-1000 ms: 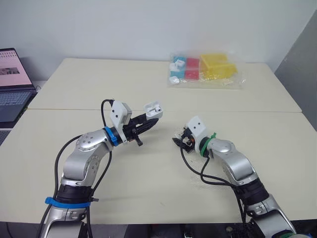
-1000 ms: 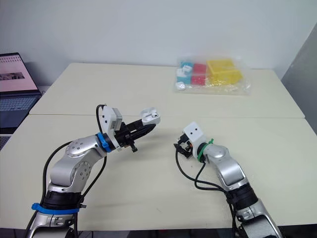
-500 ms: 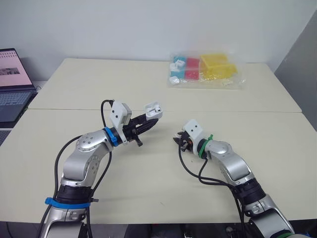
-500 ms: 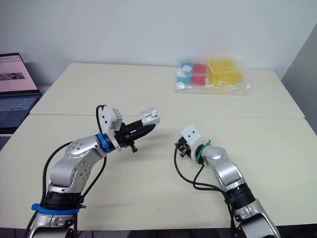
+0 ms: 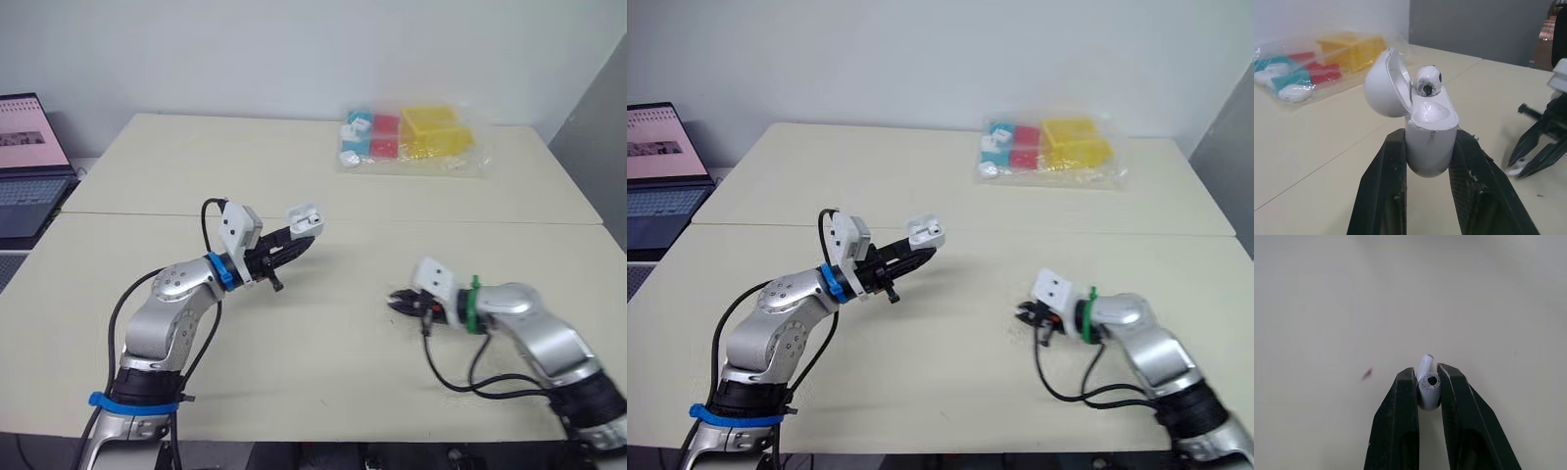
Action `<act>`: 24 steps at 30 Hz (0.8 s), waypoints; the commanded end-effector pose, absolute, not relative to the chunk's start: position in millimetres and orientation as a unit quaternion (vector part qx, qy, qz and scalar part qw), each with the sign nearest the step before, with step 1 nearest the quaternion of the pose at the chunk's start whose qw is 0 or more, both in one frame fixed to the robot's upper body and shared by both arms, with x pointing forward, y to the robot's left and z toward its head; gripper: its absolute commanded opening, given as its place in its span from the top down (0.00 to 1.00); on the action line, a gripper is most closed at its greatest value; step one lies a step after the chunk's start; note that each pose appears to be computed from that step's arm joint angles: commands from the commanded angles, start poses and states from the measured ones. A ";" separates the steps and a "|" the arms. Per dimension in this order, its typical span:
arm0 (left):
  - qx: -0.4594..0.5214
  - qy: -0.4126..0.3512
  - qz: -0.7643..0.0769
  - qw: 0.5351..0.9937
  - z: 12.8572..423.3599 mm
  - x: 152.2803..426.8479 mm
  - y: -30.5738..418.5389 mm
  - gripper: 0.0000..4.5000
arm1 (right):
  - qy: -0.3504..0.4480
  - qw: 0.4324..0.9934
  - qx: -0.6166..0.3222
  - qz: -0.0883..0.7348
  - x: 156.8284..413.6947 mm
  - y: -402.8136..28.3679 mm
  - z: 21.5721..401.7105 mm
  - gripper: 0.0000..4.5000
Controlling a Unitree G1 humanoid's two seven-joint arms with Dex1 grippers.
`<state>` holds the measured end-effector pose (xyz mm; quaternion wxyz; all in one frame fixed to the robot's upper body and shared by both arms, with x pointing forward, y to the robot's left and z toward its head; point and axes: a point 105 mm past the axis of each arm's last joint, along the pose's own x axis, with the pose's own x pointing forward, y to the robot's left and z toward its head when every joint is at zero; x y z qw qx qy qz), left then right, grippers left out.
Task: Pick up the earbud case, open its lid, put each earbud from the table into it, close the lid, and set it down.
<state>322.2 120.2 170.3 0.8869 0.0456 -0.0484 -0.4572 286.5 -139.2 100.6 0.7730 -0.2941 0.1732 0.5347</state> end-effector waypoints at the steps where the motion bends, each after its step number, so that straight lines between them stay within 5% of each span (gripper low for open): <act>1: 0.056 -0.072 -0.469 0.879 181.4 314.4 114.0 0.82 | 0.139 0.716 -0.342 0.592 274.2 -143.5 120.4 0.94; 9: 0.054 -0.061 -0.465 0.882 176.4 303.0 115.3 0.82 | 0.174 0.565 -0.429 0.683 274.6 -161.3 108.5 0.94; 17: 0.054 -0.055 -0.461 0.884 175.9 298.2 116.7 0.82 | 0.209 0.529 -0.421 0.706 281.7 -162.6 96.3 0.94; 24: 0.055 -0.052 -0.461 0.884 176.2 297.9 116.6 0.82 | 0.214 0.505 -0.445 0.708 282.0 -171.8 92.7 0.43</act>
